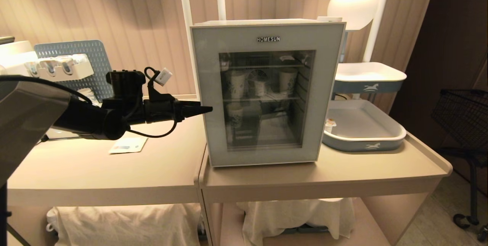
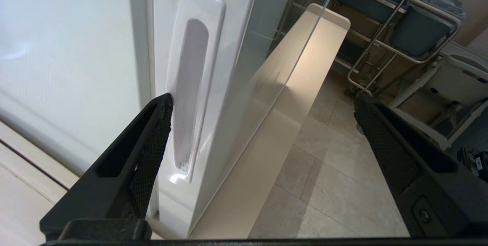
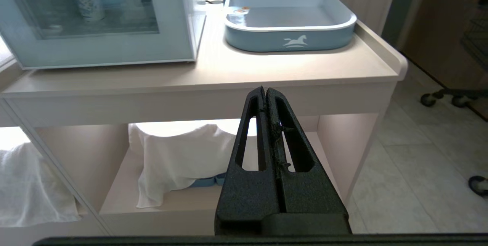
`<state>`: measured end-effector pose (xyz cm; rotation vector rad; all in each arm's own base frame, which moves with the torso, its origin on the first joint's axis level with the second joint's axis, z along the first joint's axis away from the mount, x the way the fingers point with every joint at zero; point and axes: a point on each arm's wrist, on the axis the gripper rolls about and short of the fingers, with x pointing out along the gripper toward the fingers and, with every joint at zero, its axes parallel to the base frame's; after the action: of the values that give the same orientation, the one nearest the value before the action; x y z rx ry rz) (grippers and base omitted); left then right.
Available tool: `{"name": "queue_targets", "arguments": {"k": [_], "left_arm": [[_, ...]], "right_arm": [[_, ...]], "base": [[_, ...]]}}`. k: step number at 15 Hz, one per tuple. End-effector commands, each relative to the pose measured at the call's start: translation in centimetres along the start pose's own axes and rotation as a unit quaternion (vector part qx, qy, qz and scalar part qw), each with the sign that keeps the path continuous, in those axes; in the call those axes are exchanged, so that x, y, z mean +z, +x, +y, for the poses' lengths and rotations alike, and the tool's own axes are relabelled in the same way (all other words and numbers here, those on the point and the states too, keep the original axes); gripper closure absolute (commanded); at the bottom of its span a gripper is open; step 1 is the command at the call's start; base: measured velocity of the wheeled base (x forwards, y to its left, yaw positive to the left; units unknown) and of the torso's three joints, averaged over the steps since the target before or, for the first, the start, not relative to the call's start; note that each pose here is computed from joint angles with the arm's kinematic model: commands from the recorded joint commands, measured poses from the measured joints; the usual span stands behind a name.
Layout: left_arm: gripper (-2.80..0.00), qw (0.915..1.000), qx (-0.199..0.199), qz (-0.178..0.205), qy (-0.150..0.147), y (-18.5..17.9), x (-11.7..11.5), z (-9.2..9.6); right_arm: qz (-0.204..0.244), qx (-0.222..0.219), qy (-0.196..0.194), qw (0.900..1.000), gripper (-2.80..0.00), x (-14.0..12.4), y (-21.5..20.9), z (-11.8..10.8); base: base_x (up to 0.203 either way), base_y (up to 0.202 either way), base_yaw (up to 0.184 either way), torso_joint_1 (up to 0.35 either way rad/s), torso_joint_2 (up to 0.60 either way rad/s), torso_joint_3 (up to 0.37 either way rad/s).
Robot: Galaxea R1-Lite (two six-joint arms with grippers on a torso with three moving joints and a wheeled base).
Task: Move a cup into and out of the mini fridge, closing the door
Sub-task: Open the freezer door
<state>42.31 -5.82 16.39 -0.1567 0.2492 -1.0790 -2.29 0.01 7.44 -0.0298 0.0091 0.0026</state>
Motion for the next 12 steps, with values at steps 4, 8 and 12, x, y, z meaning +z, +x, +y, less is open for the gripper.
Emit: {"name": "queue_targets", "arguments": {"k": [4,8,12], "left_arm": [[-2.8,0.9997,-0.017,0.009,-0.011,-0.1,-0.6,-0.9],[0.0,0.9995,-0.023,0.012,-0.016,-0.1,-0.8,-1.0],[0.0,0.9992,-0.024,0.019,-0.026,-1.3,-1.3,-2.9]], "right_arm": [[0.0,0.001,0.0,1.0,0.0,0.0,0.0,0.0],[-0.001,0.0,0.0,1.0,0.0,0.0,0.0,0.0],[-0.001,0.001,-0.001,1.0,0.0,0.1,0.0,0.0]], "base": [[0.0,0.0,0.0,0.0,0.0,0.0],[0.0,0.0,0.0,0.0,0.0,0.0],[0.0,0.0,0.0,0.0,0.0,0.0]]}}
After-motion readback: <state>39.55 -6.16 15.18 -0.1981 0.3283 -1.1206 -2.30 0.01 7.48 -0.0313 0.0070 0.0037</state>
